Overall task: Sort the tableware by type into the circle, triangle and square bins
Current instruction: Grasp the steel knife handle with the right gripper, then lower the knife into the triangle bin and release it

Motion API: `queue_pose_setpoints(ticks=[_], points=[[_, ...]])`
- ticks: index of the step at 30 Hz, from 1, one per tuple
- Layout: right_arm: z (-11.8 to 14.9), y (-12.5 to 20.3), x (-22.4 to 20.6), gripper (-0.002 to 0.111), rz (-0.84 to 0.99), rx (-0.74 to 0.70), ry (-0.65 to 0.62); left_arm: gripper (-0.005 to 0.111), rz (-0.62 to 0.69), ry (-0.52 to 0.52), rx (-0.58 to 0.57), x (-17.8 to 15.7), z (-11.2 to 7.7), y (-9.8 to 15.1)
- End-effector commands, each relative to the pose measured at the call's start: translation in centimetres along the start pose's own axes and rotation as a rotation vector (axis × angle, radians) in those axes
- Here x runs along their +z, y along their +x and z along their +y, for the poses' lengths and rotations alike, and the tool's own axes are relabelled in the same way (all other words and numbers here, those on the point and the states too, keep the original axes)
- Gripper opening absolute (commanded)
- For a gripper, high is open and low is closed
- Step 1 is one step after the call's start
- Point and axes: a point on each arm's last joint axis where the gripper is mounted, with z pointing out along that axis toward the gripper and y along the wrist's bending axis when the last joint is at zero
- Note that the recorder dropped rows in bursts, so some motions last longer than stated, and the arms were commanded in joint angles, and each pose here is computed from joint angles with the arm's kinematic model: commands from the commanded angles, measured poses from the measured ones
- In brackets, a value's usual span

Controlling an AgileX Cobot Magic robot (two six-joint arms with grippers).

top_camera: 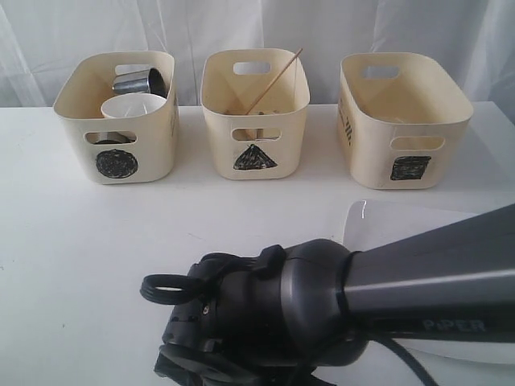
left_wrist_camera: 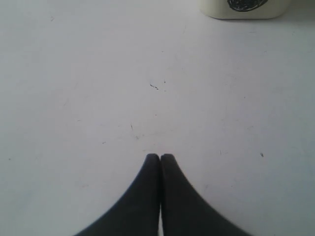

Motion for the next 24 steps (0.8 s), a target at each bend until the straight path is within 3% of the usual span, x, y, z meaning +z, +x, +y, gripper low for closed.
queue_pose_setpoints(ticks=[1,5,9,14,24], points=[[0.1,0.1,0.6,0.032,0.004,0.016,-0.008,0.0,0.023,0.006,-0.01,0.0,-0.1,0.3],[0.6,0.2,0.9,0.02,0.006,0.045,-0.046,0.0,0.023,0.006,-0.01,0.0,-0.1,0.3],[0.6,0.2,0.9,0.0,0.009,0.15,-0.046,0.0,0.023,0.006,-0.01,0.0,-0.1,0.3],[0.7,0.2,0.9,0.0,0.011,0.223,-0.06,0.0,0.023,0.006,-0.01,0.0,-0.1,0.3],[1.1,-1.0,-1.0,0.0,-0.099,0.107,-0.168,0.0,0.023,0.006,-0.01,0.0,-0.1,0.3]])
